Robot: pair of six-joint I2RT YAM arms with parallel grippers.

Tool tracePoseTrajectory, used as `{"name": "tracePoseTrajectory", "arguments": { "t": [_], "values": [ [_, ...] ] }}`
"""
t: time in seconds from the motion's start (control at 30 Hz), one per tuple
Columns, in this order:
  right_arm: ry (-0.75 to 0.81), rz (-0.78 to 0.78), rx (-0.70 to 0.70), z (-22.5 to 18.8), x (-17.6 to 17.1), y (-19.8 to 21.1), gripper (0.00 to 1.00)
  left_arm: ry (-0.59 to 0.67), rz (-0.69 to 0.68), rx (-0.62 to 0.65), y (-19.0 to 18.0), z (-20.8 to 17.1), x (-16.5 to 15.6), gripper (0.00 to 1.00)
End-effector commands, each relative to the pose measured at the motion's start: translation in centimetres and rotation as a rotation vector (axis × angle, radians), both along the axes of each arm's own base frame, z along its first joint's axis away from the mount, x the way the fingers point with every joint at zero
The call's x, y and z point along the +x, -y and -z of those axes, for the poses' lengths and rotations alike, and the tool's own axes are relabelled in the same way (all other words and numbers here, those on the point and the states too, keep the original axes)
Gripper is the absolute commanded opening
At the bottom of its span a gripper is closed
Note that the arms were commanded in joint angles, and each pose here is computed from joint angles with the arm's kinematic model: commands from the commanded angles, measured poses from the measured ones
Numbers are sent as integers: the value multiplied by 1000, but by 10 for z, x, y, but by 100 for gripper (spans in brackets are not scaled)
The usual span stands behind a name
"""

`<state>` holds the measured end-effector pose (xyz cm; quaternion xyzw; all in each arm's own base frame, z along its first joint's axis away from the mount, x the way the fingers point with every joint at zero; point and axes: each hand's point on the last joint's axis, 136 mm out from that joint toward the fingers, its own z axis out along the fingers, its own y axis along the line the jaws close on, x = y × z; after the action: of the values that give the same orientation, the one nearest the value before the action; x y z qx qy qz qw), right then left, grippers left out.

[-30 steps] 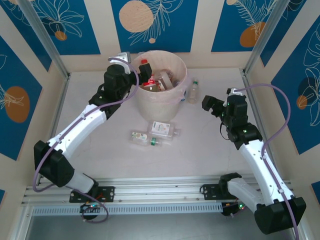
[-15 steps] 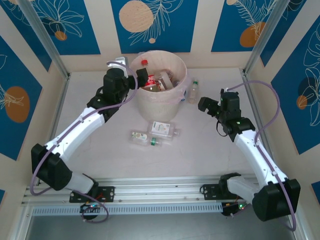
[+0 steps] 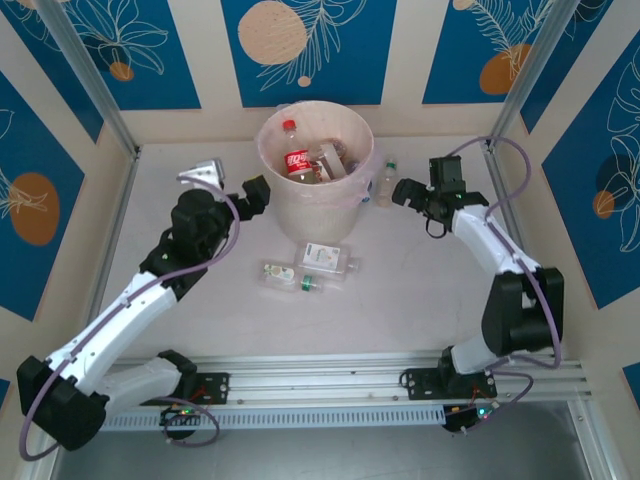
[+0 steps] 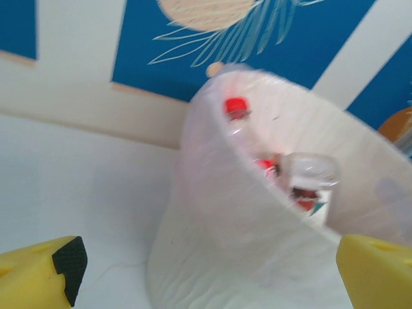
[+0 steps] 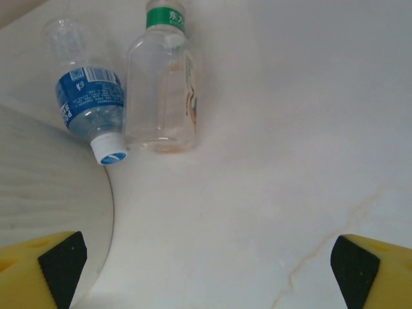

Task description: Put the plastic bottles in the bin

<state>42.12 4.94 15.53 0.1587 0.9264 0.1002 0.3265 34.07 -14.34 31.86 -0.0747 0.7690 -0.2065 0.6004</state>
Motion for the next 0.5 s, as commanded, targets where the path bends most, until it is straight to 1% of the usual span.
{"name": "tracePoseTrajectory", "arguments": {
  "t": [0.0, 0.13, 0.27, 0.47],
  "values": [
    [-44, -57, 9, 7, 22, -10, 100, -42, -133, -5, -32, 18, -8, 100],
    [-95, -94, 37, 23, 57, -22, 100, -70, -178, -13, -49, 32, -18, 100],
    [-155, -123, 62, 41, 87, -36, 100, -74, -195, -29, -56, 37, -21, 100],
    [-213, -101, -14, 69, 118, -38, 99, -94, -183, -40, -55, 43, -20, 100]
  ]
}}
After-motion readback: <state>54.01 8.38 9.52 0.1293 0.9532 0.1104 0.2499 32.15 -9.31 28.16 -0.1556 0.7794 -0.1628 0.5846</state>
